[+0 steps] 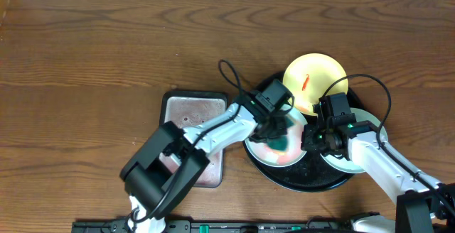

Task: Clean dirty plates on tray and stack at the side
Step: 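Scrub the mint plate with the sponge held in left gripper, then return left gripper with sponge to the soapy tray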

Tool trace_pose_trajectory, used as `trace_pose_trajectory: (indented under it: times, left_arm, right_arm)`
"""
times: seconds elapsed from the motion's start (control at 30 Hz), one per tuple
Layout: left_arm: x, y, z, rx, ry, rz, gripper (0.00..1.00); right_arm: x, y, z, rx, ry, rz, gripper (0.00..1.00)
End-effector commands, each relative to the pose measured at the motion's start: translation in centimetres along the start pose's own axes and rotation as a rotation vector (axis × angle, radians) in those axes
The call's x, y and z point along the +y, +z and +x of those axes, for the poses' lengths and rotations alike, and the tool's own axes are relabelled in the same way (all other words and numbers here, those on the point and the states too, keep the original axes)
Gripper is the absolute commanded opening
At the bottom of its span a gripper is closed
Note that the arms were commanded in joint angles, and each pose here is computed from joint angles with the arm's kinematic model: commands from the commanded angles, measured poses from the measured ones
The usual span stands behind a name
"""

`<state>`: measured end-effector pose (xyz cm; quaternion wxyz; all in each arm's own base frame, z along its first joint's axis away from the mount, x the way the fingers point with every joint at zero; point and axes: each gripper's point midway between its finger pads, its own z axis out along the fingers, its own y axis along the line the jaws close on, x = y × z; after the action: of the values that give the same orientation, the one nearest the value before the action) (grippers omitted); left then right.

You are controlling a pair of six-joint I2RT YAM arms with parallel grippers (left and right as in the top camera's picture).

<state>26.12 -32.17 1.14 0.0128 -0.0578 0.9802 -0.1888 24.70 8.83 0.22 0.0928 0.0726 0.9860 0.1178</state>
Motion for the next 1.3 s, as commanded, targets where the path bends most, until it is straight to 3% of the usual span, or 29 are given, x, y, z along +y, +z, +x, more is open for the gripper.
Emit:
trace_pose_trajectory:
  times: [0.0,0.13,0.27,0.5,0.73,0.87,1.03,1.27]
  left_arm:
    - [9.5,-1.5,-3.1,-0.212,-0.003,-0.406,0.07]
    - [11.0,-3.7,-4.0,-0.296,0.015,-0.511,0.07]
    - [10.5,-4.1,-4.1,-0.295,0.043,-0.495,0.07]
    - [4.8,-7.5,-3.7,-0.266,0.116,-0.256,0.07]
    - [2.6,-13.9,-2.6,-0.326,0.151,-0.116,0.07]
    - [5.5,-17.0,-1.9,-0.326,0.111,-0.164,0.07]
    - [12.7,-19.6,-2.5,-0.327,0.041,-0.359,0.08]
    - [19.6,-16.6,-1.7,-0.217,-0.075,-0.468,0.08]
  right_arm:
    - [-0.4,0.3,0.7,0.024,-0.016,0.015,0.01]
    - [-0.4,0.3,0.7,0.024,-0.016,0.015,0.01]
    - [-0.4,0.3,0.7,0.024,-0.016,0.016,0.01]
    - [-0.4,0.3,0.7,0.022,-0.016,0.015,0.01]
    - [0.0,-0.7,-0.6,-0.046,-0.027,0.008,0.01]
    - [0.3,-1.7,-1.4,-0.096,-0.037,-0.002,0.01]
    - [-0.2,-3.2,-2.2,-0.162,-0.04,0.036,0.01]
    - [-1.0,-8.9,-4.3,-0.257,-0.082,0.163,0.01]
